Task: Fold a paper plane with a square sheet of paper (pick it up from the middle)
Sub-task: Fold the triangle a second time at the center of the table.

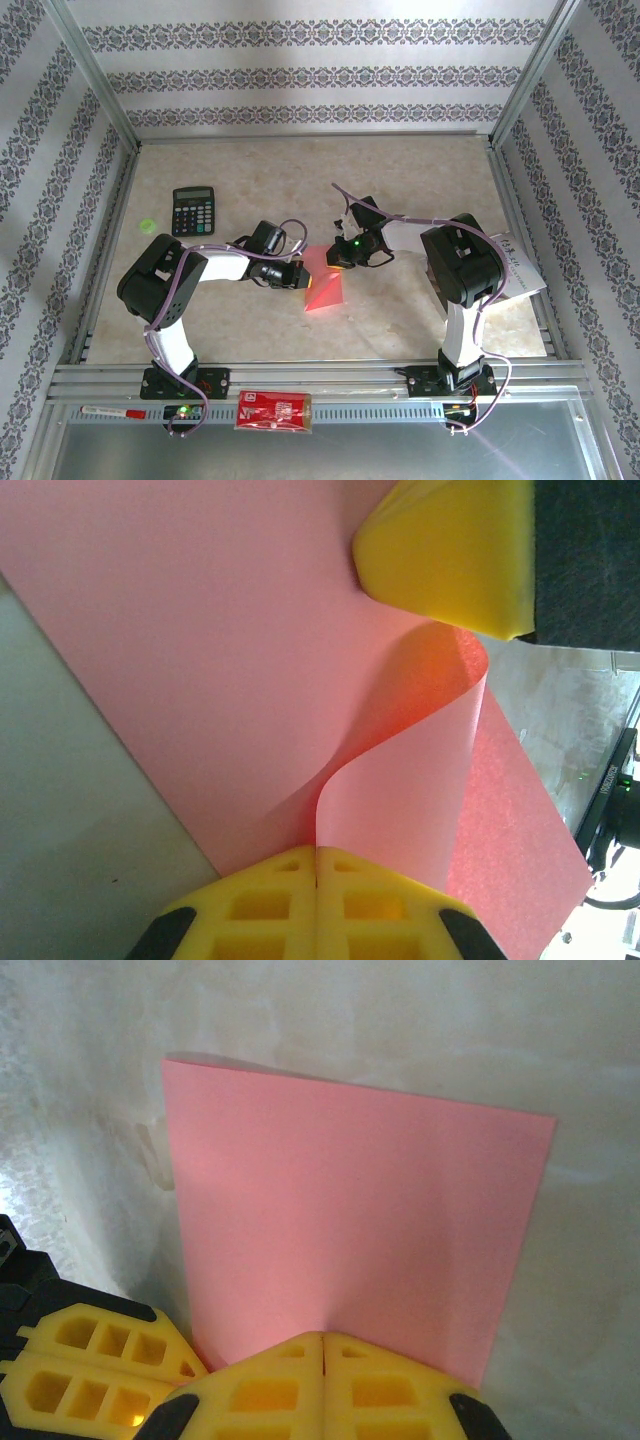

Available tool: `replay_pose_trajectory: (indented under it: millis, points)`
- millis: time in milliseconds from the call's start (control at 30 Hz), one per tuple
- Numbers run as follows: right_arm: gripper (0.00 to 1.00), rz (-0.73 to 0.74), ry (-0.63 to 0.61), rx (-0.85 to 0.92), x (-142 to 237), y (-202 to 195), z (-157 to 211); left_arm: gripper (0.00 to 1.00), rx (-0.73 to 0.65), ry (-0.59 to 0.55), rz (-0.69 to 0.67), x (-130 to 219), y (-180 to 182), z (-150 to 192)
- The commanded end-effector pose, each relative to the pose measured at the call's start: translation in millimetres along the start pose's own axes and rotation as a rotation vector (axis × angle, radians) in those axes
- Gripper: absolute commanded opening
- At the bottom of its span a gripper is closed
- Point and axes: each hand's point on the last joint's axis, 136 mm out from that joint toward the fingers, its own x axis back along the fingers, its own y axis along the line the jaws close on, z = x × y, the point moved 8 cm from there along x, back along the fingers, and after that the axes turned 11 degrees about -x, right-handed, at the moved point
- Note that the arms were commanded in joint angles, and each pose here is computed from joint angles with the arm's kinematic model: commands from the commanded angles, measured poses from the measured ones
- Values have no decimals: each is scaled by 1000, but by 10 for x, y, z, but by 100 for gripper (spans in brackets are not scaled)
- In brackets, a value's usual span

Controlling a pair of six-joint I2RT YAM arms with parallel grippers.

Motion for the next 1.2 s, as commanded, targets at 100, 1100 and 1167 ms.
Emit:
replay_pose_trajectory:
  millis: [100, 1100, 1167]
  points:
    - [0, 108, 53, -67, -154, -282, 131, 0, -11, -5, -28, 7, 17, 29]
    - [0, 107, 52, -67, -148, -277, 130, 0, 5, -10, -42, 67, 58, 66]
    - [0, 106, 53, -69, -151, -277, 127, 0, 6, -10, -45, 69, 66, 68]
